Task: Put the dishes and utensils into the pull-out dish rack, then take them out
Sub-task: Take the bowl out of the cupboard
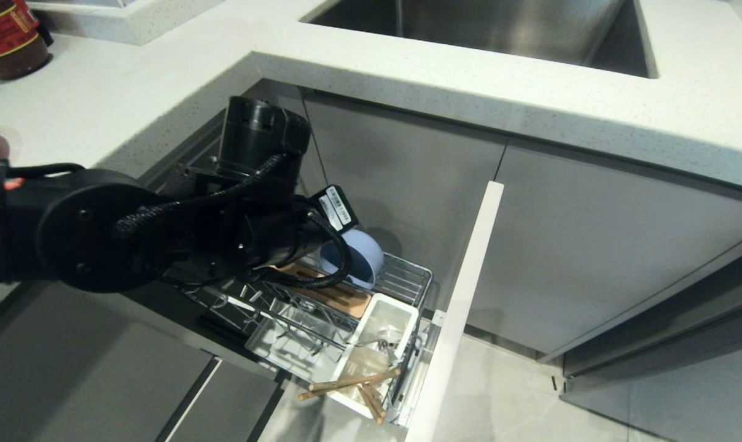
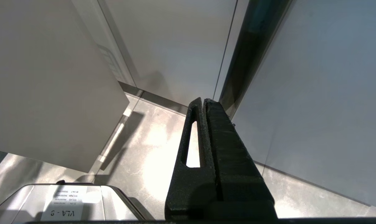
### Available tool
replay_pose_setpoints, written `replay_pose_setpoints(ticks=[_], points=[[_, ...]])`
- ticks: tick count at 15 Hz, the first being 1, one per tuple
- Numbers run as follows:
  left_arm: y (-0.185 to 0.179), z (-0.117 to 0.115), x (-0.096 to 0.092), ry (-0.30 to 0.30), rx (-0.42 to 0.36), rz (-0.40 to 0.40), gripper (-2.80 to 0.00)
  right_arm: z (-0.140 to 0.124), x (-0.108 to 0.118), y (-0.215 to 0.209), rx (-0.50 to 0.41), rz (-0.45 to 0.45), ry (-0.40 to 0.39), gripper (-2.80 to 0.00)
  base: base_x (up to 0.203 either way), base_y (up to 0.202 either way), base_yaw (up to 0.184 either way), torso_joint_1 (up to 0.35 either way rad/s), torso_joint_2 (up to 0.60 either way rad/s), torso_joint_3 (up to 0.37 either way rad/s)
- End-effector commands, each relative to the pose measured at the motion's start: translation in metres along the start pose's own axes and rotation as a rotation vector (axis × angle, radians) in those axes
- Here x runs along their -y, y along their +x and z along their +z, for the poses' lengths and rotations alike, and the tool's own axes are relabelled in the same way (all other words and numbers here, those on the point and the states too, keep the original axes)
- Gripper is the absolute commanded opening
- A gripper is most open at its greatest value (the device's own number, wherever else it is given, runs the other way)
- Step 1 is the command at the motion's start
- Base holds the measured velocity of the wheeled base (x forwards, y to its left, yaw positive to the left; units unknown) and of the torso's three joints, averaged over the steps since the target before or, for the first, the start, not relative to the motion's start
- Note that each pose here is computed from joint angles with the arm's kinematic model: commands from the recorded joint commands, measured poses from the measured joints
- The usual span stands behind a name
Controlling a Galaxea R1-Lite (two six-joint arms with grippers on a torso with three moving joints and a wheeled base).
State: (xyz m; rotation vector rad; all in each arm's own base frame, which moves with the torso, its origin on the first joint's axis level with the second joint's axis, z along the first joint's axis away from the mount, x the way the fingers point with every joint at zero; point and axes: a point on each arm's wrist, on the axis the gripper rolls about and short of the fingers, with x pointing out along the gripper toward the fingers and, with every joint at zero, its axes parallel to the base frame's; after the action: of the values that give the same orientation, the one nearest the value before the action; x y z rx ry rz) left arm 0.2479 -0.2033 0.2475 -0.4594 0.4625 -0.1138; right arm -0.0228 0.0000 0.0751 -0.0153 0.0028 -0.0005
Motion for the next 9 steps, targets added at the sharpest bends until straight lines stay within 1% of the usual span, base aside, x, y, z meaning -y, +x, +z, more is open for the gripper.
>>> replay_pose_setpoints(ticks=[1, 5, 6, 9], points=[[0.019, -0.016, -0.003, 0.023, -0.04, 0.04, -2.8, 0.0, 0.0, 0.0, 0.0, 0.0, 0.0, -2.8, 0.0, 0.0, 0.0, 0.0, 0.0, 0.0], [0.035, -0.027, -0.004, 0.037, -0.062, 0.062, -2.8, 0.0, 0.0, 0.0, 0.0, 0.0, 0.0, -2.8, 0.0, 0.0, 0.0, 0.0, 0.0, 0.0], [0.036, -0.028, -0.004, 0.041, -0.065, 0.065, 0.0, 0.0, 0.0, 0.0, 0.0, 0.0, 0.0, -2.8, 0.0, 0.0, 0.0, 0.0, 0.0, 0.0], [0.041, -0.03, -0.003, 0.034, -0.055, 0.056, 0.0, 0.0, 0.0, 0.0, 0.0, 0.0, 0.0, -2.8, 0.0, 0.0, 0.0, 0.0, 0.0, 0.0]])
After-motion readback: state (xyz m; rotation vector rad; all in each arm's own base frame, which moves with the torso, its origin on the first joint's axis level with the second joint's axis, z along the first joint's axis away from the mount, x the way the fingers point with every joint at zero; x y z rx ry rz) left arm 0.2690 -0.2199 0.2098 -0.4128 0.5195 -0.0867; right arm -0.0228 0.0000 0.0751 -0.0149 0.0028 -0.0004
